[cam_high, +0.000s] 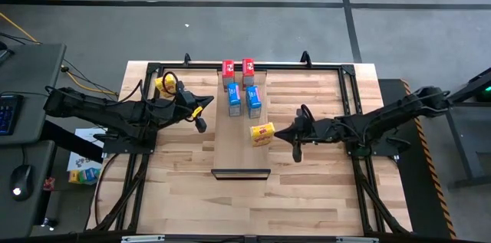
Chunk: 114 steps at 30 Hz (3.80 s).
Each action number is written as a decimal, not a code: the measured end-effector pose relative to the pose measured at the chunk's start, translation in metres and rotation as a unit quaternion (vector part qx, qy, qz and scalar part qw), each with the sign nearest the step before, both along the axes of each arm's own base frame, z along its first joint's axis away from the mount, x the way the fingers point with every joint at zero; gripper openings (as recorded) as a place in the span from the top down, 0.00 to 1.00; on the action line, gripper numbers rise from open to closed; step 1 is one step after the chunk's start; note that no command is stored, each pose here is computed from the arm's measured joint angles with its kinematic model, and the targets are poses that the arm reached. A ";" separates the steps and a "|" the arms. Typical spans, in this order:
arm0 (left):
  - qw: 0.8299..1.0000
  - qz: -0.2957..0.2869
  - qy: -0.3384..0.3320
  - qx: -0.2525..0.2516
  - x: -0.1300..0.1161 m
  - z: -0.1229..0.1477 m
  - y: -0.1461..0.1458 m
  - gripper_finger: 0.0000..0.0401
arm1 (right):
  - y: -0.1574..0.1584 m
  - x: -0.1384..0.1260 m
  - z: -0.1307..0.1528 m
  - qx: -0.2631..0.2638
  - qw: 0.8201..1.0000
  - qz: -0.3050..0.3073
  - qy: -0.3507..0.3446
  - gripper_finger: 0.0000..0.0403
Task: Stack cereal on shelf
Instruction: Put the right yellow cereal box on the shelf, then put the yellow cereal box and aligned with the yellow cereal box on the shelf
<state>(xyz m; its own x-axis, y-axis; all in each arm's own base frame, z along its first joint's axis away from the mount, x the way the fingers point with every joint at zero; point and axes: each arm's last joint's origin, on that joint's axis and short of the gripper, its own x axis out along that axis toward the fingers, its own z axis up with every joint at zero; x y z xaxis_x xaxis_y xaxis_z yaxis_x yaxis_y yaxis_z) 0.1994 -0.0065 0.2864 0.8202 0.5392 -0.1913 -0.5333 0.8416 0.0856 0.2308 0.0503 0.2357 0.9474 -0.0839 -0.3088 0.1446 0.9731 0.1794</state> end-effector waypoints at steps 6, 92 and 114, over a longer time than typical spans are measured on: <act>1.000 0.000 0.000 0.000 0.000 0.000 0.000 1.00 | 0.003 0.005 -0.002 0.005 1.000 0.001 -0.011 1.00; 0.970 -0.216 0.097 -0.060 0.093 -0.029 -0.018 1.00 | 0.020 0.066 0.027 -0.097 0.982 -0.015 0.164 1.00; 0.983 -0.157 0.084 -0.035 0.054 0.003 -0.015 1.00 | 0.017 0.054 0.030 -0.126 0.972 -0.005 0.198 1.00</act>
<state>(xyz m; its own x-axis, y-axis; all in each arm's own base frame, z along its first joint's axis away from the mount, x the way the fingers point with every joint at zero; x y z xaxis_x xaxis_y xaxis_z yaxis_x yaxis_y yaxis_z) 0.2531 -0.0214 0.2892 0.8976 0.2455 -0.3660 -0.2299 0.9694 0.0864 0.2847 0.0669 0.2661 0.7573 -0.2124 -0.6175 0.1633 0.9772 -0.1358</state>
